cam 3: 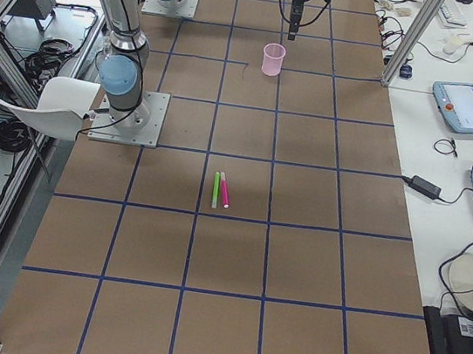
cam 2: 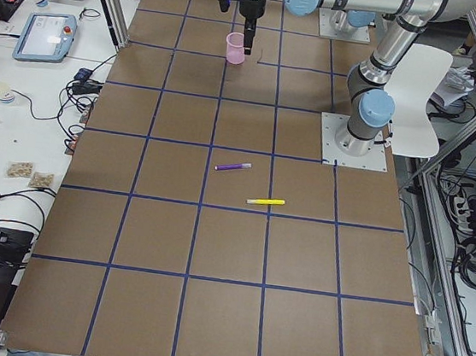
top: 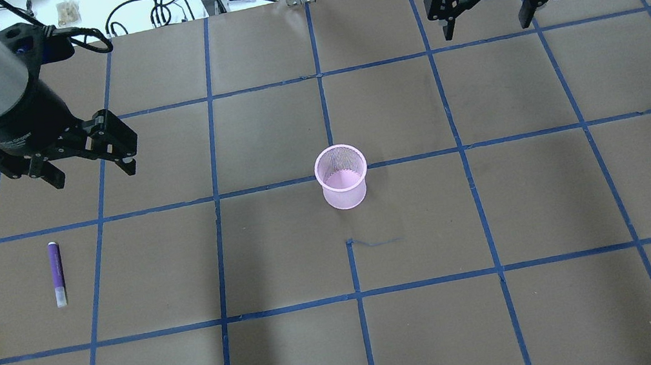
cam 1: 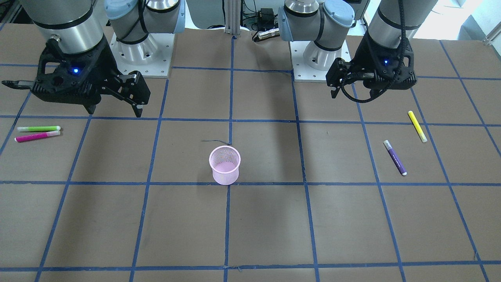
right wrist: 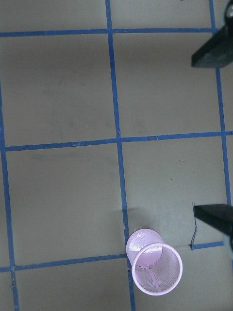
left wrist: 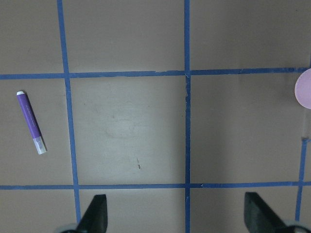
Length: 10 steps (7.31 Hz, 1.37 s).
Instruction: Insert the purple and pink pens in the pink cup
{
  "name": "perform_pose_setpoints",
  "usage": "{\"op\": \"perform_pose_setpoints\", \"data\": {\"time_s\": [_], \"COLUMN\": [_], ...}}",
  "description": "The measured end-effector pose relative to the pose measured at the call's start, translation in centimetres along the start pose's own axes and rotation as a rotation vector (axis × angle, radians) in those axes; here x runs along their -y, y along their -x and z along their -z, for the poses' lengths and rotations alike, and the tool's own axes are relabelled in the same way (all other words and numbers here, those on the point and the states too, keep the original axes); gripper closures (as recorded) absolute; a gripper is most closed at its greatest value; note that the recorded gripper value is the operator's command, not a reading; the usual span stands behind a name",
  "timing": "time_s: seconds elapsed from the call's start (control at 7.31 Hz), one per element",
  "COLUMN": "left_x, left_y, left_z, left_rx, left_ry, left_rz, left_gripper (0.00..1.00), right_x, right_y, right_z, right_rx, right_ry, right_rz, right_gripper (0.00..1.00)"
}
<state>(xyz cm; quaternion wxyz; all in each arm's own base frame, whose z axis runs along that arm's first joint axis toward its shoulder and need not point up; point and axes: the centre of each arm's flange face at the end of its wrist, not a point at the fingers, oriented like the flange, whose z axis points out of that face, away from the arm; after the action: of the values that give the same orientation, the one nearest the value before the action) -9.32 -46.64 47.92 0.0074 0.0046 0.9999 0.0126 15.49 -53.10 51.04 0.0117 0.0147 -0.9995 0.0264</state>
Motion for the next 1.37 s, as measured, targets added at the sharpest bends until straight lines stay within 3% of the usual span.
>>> {"op": "perform_pose_setpoints", "data": {"time_s": [0.27,0.82,1.37], "left_x": [0.0,1.0,3.5], "left_y": [0.0,0.6,10.4], "left_z": [0.3,0.1,-3.1], "left_rx": [0.0,-0.003,-0.016], "left_ry": [-0.008,-0.025,0.024], "left_rz": [-0.001,0.007,0.194], "left_gripper": [0.0,0.0,0.0], "right_x": [0.6,0.5,-1.9], "right_y": [-2.6,-14.3,-26.5], "right_z": [-0.3,0.4,-1.1], "right_rx": [-0.001,-0.022,0.01], "right_ry": [0.003,0.014,0.031], "right_rz": [0.29,0.678,1.087], "right_gripper": [0.0,0.0,0.0]}}
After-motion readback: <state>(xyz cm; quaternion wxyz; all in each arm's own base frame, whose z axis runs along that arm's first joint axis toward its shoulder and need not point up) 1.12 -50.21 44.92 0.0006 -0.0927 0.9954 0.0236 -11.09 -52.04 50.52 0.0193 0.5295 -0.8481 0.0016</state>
